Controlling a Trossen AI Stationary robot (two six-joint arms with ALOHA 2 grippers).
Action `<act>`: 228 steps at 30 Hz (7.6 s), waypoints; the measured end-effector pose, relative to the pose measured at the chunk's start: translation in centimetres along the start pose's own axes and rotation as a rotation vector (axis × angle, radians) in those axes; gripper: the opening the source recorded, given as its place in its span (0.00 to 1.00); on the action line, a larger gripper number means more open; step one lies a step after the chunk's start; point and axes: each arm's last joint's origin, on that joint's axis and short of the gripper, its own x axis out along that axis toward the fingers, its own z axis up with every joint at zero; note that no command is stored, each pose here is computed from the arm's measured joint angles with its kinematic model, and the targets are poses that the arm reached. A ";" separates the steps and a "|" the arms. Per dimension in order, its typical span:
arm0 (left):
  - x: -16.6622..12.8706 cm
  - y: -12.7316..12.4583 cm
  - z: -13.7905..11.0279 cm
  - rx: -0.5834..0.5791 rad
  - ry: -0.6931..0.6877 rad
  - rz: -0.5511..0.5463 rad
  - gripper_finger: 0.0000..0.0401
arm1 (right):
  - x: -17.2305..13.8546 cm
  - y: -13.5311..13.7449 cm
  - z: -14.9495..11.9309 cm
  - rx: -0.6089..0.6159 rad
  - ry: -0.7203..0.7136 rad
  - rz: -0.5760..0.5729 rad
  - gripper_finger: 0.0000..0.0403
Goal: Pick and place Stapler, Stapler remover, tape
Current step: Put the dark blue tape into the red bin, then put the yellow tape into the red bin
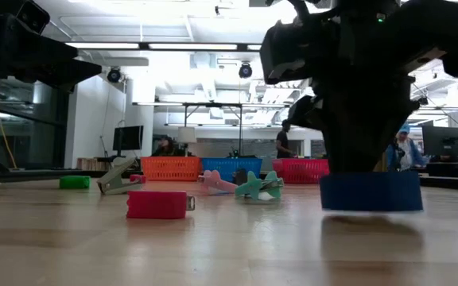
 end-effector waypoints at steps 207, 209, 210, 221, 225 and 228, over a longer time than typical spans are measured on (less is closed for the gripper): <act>8.4 -11.3 0.5 -0.686 1.427 0.563 0.70 | -15.7 -9.6 -6.6 0.109 -0.696 -0.281 0.36; 8.4 -11.3 0.5 -0.695 1.425 0.570 0.70 | -15.7 -9.6 -6.6 0.109 -0.695 -0.281 0.36; 8.4 -11.3 0.5 -0.703 1.422 0.576 0.70 | -15.7 -9.6 -6.6 0.109 -0.694 -0.281 0.36; 8.8 -11.5 0.0 -0.734 1.424 0.590 0.70 | -15.6 -9.6 -6.6 0.109 -0.690 -0.282 0.36; 9.0 -11.8 -0.9 -0.727 1.483 0.608 0.70 | -15.6 -9.6 -6.6 0.109 -0.691 -0.282 0.36; 9.1 -11.9 -1.3 -0.717 1.495 0.622 0.70 | -15.6 -9.6 -6.6 0.111 -0.691 -0.286 0.36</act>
